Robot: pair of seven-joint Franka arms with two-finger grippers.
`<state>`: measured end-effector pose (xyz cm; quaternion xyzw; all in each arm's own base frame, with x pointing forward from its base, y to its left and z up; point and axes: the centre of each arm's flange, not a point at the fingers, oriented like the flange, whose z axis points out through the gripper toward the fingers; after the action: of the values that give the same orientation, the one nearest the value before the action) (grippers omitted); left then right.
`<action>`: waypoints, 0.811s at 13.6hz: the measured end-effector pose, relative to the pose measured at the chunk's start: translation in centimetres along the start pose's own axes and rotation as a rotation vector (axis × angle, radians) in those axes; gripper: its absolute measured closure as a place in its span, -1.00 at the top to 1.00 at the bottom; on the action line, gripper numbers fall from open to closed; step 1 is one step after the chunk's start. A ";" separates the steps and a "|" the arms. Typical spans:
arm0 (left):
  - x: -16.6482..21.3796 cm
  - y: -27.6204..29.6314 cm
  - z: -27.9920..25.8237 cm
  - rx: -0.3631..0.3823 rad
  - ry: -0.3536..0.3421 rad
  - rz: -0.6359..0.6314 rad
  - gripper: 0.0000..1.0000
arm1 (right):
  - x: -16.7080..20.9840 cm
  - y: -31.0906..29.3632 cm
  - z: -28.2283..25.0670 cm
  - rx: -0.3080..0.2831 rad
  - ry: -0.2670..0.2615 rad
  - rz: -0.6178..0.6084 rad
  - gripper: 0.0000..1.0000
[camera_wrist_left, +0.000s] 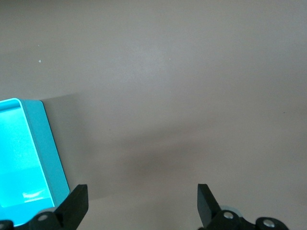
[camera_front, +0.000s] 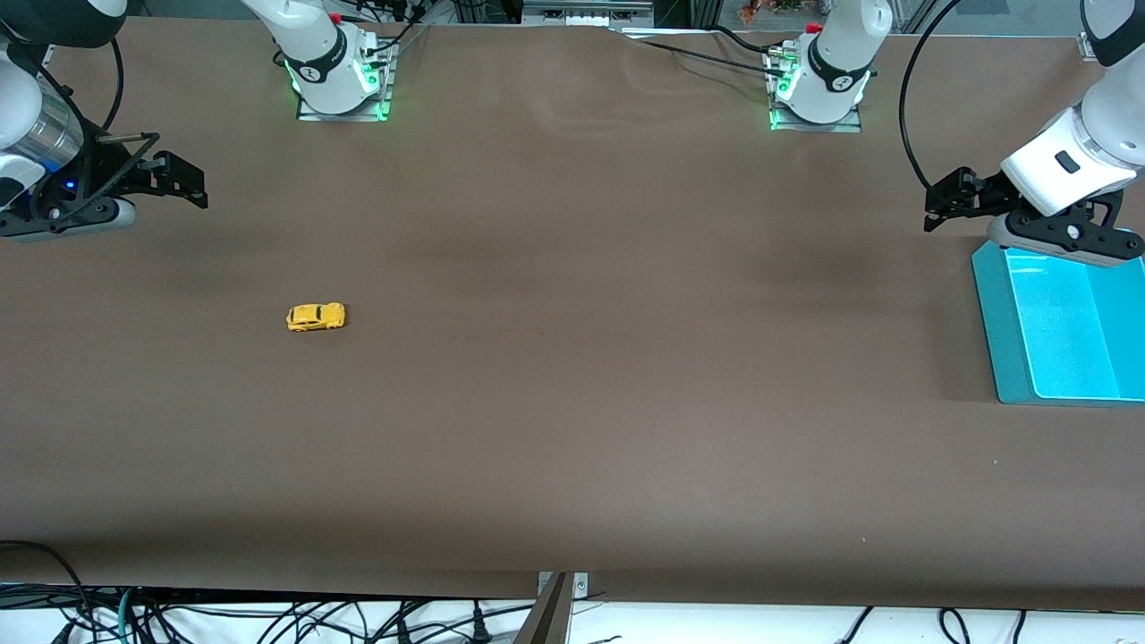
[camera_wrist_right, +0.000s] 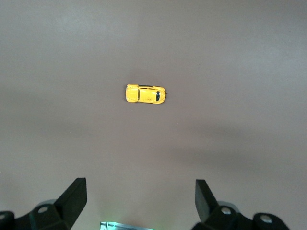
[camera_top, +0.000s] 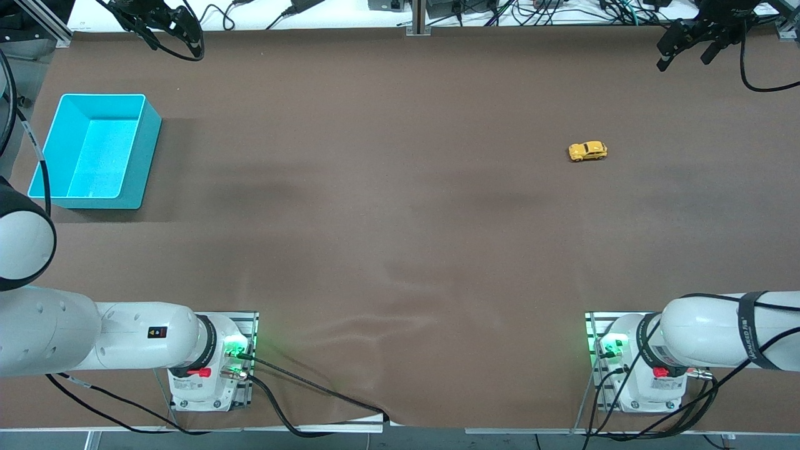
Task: Wind and store yellow beetle car
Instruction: 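Move the right gripper down over the yellow beetle car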
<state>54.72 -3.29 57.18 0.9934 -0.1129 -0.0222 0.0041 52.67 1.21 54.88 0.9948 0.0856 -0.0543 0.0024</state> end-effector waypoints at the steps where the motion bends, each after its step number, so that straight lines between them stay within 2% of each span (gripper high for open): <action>1: 0.0 0.0 0.0 0.000 0.000 0.000 1.00 | 0.1 0.0 0.2 0.000 0.000 0.000 1.00; 4: 0.0 0.0 0.0 0.000 0.000 0.000 1.00 | 0.5 0.0 2.3 -0.001 0.008 -0.013 1.00; 7: 0.0 0.1 0.0 0.000 0.000 0.001 1.00 | 1.5 -0.1 7.5 -0.005 0.032 -0.091 1.00; 9: 0.0 0.1 0.0 0.000 0.000 0.002 1.00 | 1.9 -0.1 11.8 -0.008 0.042 -0.185 1.00; 11: 0.0 0.1 0.0 0.000 0.000 0.002 1.00 | 2.1 -0.6 15.6 -0.003 0.019 -0.360 1.00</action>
<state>54.71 -3.37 57.18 0.9933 -0.1137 -0.0223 0.0040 52.96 1.96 39.11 0.9640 0.2622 -0.0444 -0.0069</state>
